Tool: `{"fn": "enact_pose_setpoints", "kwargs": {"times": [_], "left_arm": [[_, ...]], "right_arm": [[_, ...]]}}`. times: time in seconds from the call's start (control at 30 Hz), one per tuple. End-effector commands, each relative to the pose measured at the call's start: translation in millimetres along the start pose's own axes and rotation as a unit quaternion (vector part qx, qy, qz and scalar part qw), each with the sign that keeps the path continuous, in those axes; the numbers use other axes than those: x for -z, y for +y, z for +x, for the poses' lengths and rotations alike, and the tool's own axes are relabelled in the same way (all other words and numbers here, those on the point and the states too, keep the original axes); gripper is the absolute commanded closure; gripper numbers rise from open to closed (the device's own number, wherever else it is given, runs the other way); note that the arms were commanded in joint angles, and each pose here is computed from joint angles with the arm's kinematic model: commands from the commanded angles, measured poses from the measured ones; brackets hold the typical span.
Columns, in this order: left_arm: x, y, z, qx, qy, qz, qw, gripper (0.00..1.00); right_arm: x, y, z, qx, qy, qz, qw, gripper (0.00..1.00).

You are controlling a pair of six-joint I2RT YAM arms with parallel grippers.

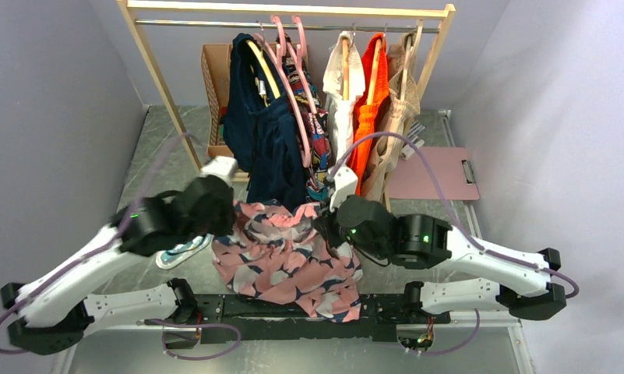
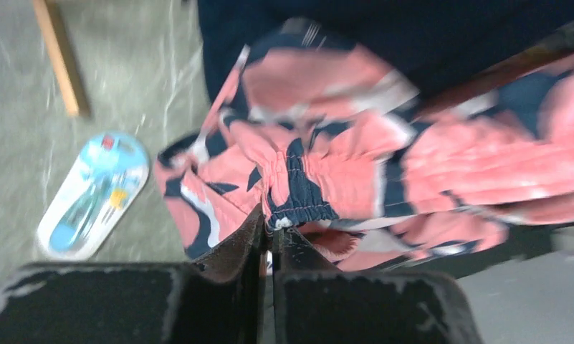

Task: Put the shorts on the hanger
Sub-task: Adjust the shorts at the center of the board.

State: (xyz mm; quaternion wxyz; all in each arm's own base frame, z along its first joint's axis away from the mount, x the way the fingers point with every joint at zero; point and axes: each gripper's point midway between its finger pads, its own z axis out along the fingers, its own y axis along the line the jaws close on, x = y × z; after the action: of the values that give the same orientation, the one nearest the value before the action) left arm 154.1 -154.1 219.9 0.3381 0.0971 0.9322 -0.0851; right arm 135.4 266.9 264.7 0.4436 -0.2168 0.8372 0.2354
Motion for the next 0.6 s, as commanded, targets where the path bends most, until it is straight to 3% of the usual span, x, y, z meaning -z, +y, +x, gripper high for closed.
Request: {"fn": "enact_pose_setpoints", "kwargs": {"times": [0.0, 0.13, 0.23, 0.33, 0.43, 0.5, 0.57], "left_arm": [[95, -2, -96, 0.068, -0.207, 0.102, 0.971, 0.93], [201, 5, -153, 0.083, -0.371, 0.212, 0.9, 0.93], [263, 16, -173, 0.08, -0.455, 0.261, 0.848, 0.93], [297, 24, -174, 0.076, -0.498, 0.293, 0.813, 0.93], [324, 33, -174, 0.077, -0.529, 0.314, 0.785, 0.93], [350, 40, -177, 0.075, -0.554, 0.328, 0.762, 0.93], [382, 44, -183, 0.069, -0.583, 0.346, 0.732, 0.93]], "right_arm": [[36, 29, -80, 0.062, -0.075, -0.07, 0.993, 1.0], [82, 30, -161, 0.097, -0.138, -0.055, 0.984, 1.0], [111, 35, -204, 0.089, -0.179, -0.064, 0.978, 1.0], [105, 24, -201, 0.079, -0.172, -0.027, 0.982, 1.0], [88, -4, -185, 0.075, -0.144, 0.065, 0.985, 1.0], [103, -15, -202, 0.058, -0.16, 0.097, 0.981, 1.0], [131, -12, -233, 0.034, -0.199, 0.071, 0.977, 1.0]]}}
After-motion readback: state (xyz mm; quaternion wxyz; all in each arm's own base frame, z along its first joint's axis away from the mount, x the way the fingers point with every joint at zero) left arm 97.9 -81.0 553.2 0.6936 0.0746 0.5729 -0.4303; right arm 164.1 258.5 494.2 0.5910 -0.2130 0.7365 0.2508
